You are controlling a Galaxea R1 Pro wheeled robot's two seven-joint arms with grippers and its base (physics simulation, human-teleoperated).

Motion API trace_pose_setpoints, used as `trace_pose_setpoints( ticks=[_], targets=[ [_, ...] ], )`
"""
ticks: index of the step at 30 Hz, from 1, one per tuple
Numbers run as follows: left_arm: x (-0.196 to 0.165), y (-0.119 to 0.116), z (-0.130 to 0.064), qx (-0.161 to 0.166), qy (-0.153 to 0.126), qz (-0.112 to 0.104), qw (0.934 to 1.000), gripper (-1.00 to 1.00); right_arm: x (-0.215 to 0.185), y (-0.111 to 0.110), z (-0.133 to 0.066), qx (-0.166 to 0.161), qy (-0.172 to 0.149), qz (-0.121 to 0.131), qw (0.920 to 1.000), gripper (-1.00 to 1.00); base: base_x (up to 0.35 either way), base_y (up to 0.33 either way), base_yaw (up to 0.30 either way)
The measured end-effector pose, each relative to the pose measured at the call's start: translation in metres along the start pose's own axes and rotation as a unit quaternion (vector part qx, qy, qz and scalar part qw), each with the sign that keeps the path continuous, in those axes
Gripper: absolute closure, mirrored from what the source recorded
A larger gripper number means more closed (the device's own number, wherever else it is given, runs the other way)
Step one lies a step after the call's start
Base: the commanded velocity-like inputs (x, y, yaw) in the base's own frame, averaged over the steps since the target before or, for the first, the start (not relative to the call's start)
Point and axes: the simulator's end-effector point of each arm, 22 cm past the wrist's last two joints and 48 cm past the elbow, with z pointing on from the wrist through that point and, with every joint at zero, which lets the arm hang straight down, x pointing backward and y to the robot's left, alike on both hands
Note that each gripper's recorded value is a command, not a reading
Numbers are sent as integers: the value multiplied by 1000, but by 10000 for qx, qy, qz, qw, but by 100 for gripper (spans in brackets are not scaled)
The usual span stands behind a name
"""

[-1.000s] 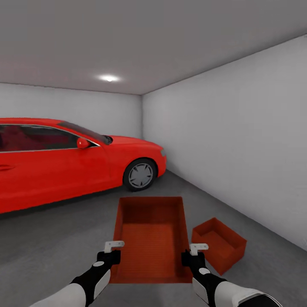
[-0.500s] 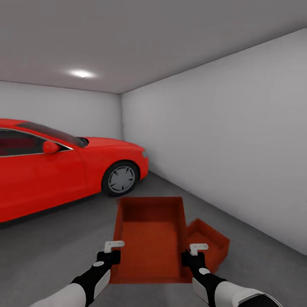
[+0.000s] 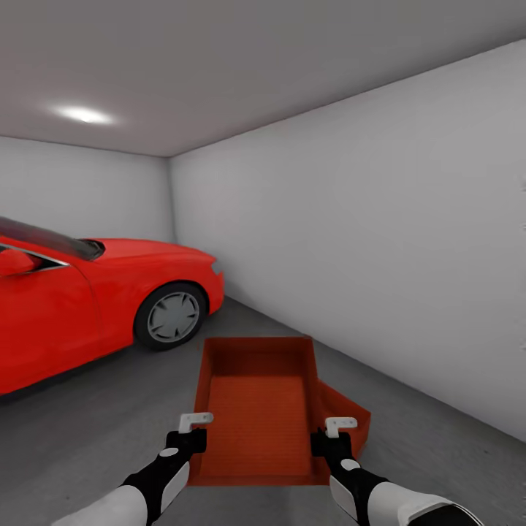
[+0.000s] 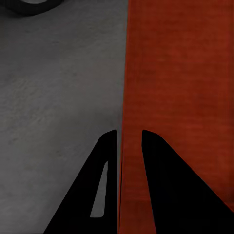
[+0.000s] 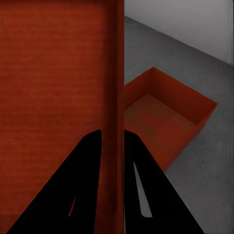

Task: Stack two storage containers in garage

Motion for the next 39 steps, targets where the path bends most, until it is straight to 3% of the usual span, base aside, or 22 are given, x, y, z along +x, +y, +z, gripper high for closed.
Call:
trace_pose_setpoints(
  ticks=[39],
  targets=[
    [0, 0, 0, 0, -1, 0, 10000, 100, 0, 0, 0, -1, -1, 3, 10000, 100, 298, 220, -282]
  ],
)
